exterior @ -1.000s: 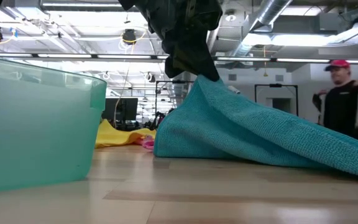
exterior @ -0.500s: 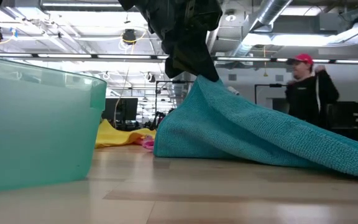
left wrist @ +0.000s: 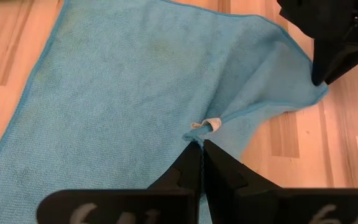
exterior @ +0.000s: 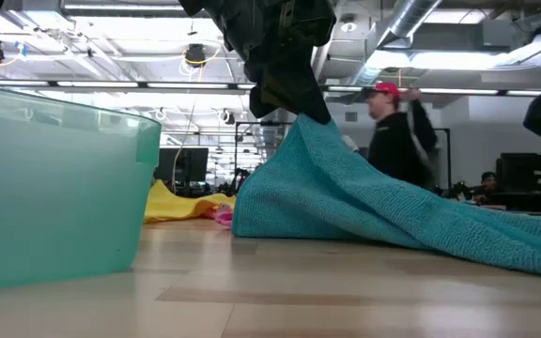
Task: Fold microfiber towels
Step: Fold the blue microfiber towel
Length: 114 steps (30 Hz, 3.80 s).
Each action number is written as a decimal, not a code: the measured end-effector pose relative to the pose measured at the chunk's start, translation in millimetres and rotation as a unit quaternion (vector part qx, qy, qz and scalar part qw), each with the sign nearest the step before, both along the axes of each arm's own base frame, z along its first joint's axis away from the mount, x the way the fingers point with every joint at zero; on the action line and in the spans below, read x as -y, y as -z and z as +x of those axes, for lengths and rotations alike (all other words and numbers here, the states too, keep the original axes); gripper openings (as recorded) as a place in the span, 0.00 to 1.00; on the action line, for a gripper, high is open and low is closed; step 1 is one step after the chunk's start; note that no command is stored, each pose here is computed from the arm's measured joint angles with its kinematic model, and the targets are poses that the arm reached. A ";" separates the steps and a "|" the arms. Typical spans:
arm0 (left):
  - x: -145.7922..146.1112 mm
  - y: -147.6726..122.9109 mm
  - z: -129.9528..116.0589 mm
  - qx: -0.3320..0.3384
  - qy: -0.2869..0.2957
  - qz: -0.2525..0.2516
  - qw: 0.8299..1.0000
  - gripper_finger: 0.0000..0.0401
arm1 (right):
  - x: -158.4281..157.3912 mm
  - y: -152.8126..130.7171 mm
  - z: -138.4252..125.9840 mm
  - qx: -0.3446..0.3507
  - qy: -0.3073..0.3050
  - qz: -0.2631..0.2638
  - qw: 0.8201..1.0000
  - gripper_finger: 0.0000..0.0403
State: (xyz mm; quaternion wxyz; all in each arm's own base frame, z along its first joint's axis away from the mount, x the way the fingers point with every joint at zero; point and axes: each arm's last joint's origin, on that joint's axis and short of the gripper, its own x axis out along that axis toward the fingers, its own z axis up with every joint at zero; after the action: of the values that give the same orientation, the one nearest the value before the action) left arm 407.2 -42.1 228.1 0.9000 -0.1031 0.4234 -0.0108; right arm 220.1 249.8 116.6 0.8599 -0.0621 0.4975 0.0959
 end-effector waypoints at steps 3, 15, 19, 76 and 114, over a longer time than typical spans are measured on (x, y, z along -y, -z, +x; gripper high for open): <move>0.0 0.0 0.0 0.000 0.000 0.000 1.000 0.00 | -0.4 -0.2 0.2 -0.003 0.002 0.008 1.000 0.11; 1.3 0.2 -0.4 -0.008 -0.015 -0.036 0.999 0.00 | -4.4 -49.0 -18.2 0.035 0.044 0.097 0.994 0.02; 2.4 0.3 -0.8 -0.013 -0.031 -0.058 0.998 0.00 | 5.5 -64.0 -25.5 0.050 0.126 0.105 0.985 0.02; -51.8 17.6 -29.9 -0.070 -0.192 0.097 0.974 0.00 | 181.6 -59.4 -42.4 0.003 0.524 -0.007 0.852 0.07; -62.6 27.5 -31.8 -0.056 -0.197 0.152 0.967 0.31 | 200.4 -35.9 -27.9 -0.061 0.551 -0.056 0.830 0.25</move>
State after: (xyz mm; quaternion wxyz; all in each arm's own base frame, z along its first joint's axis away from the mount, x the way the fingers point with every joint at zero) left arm 375.4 20.5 200.6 0.8643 -0.0473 0.4410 0.2372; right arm 192.2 49.5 152.6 0.7331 0.1807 0.5053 -0.4179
